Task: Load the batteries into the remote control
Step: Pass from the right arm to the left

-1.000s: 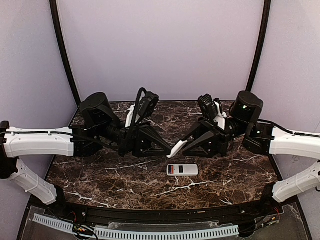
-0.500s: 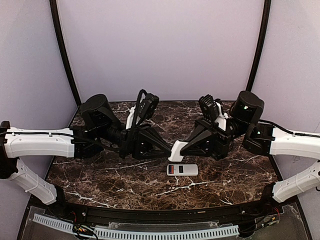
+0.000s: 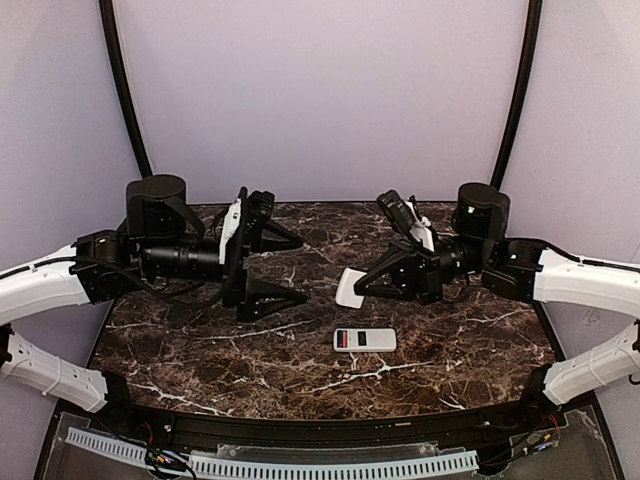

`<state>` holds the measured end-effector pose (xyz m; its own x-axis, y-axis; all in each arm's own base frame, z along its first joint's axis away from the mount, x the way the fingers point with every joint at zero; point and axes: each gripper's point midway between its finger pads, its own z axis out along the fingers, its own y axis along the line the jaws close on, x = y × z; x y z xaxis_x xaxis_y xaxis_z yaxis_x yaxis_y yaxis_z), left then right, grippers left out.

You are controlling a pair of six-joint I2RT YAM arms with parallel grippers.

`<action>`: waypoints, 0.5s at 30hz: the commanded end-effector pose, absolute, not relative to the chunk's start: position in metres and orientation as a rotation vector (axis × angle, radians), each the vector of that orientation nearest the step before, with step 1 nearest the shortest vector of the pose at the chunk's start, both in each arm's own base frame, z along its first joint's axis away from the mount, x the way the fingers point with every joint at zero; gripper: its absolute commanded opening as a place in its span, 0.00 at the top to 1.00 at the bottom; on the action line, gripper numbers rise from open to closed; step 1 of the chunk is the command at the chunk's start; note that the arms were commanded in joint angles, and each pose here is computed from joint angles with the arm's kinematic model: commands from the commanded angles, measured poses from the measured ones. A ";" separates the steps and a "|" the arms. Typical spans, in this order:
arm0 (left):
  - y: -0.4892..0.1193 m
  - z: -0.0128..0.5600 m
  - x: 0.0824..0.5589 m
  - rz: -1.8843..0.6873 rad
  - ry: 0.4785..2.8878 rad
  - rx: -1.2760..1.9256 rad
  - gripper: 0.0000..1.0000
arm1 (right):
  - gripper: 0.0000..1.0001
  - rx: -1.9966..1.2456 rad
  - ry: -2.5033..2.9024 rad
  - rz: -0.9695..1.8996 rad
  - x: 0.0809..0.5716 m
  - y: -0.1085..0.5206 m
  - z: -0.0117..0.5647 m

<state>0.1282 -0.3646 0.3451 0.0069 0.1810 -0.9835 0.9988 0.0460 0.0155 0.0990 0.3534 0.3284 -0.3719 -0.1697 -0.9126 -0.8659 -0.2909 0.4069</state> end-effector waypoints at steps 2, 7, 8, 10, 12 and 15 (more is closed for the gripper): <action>-0.350 0.295 0.145 -0.531 1.269 1.593 0.05 | 1.00 -1.202 1.732 1.796 0.124 0.351 0.279; -0.364 0.264 0.141 -0.292 1.145 1.792 0.07 | 1.00 -1.180 1.834 1.853 0.130 0.354 0.258; -0.367 0.259 0.142 -0.280 1.130 1.815 0.07 | 1.00 -1.181 1.846 1.862 0.130 0.354 0.255; -0.374 0.255 0.140 -0.286 1.111 1.843 0.09 | 1.00 -1.176 1.881 1.878 0.132 0.357 0.247; -0.380 0.252 0.141 -0.288 1.103 1.861 0.11 | 1.00 -1.180 1.889 1.897 0.132 0.358 0.242; -0.387 0.245 0.144 -0.284 1.113 1.877 0.12 | 1.00 -1.177 1.880 1.921 0.132 0.360 0.238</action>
